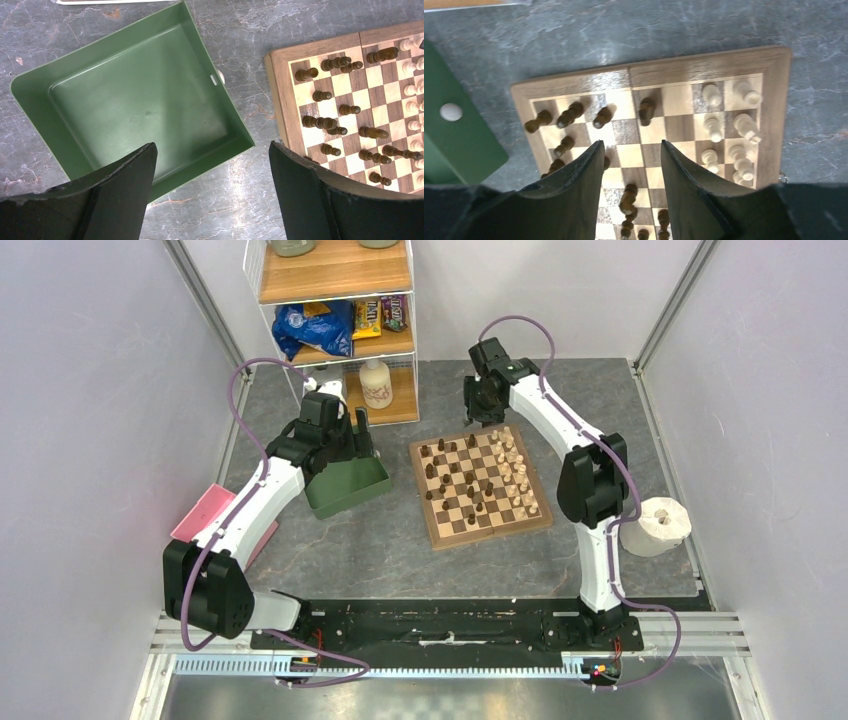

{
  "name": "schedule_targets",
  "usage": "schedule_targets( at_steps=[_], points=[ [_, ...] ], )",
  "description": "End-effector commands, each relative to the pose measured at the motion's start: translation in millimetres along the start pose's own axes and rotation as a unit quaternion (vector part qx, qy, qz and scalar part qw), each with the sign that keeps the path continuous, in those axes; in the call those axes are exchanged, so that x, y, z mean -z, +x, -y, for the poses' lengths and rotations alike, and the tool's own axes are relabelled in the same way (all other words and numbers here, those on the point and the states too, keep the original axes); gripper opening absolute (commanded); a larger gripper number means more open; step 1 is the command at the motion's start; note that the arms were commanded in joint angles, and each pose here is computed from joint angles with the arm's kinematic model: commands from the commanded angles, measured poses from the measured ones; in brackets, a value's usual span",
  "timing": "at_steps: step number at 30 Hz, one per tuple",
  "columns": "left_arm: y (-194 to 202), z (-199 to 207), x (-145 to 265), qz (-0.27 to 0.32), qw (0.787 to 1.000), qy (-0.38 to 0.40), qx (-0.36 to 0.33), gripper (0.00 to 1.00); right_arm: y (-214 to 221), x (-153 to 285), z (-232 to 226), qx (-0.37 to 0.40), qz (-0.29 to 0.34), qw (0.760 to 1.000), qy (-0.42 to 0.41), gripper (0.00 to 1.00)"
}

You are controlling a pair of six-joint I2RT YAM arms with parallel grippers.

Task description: Set up the chess pieces on the board

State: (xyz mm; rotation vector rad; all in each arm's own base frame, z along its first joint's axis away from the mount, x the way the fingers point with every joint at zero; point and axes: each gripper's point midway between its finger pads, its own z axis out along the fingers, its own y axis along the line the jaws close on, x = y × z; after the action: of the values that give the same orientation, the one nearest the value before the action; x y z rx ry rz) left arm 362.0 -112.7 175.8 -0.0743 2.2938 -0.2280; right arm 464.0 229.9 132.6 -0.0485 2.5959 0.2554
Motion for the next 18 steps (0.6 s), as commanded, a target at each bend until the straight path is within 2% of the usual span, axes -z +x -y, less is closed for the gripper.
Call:
schedule_targets(
  at_steps=[1,18],
  points=[
    [-20.9,1.2,10.7,0.034,0.999,0.003,0.003,0.9,-0.2,-10.2,5.7,-0.004,-0.007,1.0,0.006,0.52],
    [-20.5,1.6,9.4,0.033,0.999,0.005,0.004,0.9,8.8,-43.2,13.8,0.011,-0.037,0.999,0.03,0.42]
  ],
)
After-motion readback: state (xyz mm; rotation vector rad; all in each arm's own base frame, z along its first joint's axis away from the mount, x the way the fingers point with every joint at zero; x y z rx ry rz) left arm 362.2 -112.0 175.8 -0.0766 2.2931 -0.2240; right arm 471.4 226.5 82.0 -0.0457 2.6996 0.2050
